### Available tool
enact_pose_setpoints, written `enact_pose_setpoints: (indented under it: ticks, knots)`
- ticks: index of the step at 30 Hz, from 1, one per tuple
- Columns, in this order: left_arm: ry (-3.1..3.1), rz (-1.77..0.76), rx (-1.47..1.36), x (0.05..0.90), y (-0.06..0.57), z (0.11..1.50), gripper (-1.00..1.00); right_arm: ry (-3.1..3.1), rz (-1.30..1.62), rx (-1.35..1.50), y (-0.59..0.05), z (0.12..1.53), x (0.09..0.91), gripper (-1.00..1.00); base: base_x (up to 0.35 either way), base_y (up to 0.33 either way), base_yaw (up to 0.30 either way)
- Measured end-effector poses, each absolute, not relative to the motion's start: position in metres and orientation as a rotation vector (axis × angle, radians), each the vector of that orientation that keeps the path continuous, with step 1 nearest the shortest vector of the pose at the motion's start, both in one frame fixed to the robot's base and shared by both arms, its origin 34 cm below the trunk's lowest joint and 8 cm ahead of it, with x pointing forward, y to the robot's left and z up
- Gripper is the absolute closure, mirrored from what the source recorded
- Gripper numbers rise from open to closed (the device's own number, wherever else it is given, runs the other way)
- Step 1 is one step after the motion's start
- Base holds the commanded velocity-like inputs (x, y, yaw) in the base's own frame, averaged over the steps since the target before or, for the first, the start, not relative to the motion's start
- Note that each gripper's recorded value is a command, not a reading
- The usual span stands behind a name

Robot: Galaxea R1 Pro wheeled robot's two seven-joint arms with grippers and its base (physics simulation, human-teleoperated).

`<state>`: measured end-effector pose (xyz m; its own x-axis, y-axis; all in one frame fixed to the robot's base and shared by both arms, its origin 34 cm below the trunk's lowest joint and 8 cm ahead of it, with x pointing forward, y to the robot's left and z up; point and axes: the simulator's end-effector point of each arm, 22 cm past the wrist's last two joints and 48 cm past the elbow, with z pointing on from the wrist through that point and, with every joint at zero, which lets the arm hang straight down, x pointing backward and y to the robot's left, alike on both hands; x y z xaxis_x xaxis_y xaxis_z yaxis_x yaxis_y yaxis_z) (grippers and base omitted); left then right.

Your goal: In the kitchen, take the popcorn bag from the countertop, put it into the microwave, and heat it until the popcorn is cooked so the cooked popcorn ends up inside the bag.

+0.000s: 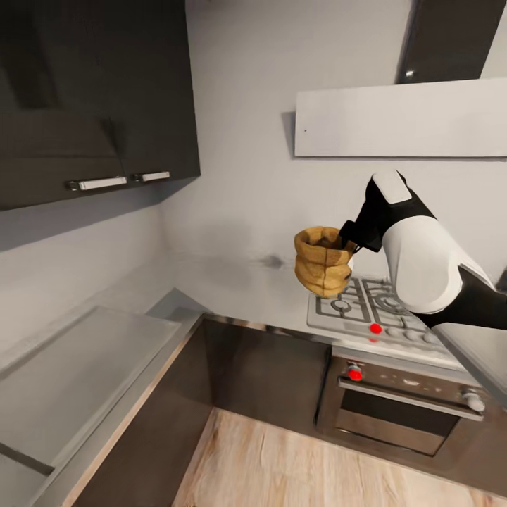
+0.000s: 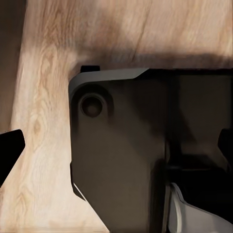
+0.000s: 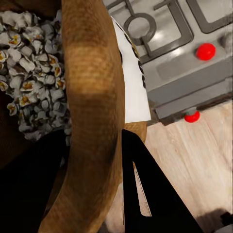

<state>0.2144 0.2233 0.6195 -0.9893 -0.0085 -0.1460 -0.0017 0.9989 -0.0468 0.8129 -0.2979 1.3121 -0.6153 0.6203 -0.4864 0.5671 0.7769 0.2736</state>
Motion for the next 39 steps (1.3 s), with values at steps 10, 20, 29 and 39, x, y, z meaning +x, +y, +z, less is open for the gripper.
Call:
enact_pose_setpoints:
  ticks: [10,20,29,39]
  knots:
    - [2.998,-0.062,-0.006,0.211,0.224,0.619,-1.00,2.416,0.120,0.858,-0.292,1.307,0.812,1.00,-0.343,-0.061,-0.299]
    - [3.020,-0.060,-0.009,0.187,0.223,0.618,-1.00,2.443,0.116,0.833,-0.287,1.298,0.810,1.00,-0.110,-0.104,-0.300]
    - [3.026,-0.062,-0.020,0.183,0.221,0.618,-1.00,2.473,0.118,0.789,-0.271,1.293,0.809,1.00,-0.167,-0.311,-0.300]
    - [3.023,-0.059,-0.040,0.184,0.221,0.618,-1.00,2.497,0.113,0.751,-0.262,1.290,0.808,1.00,-0.228,-0.288,-0.300]
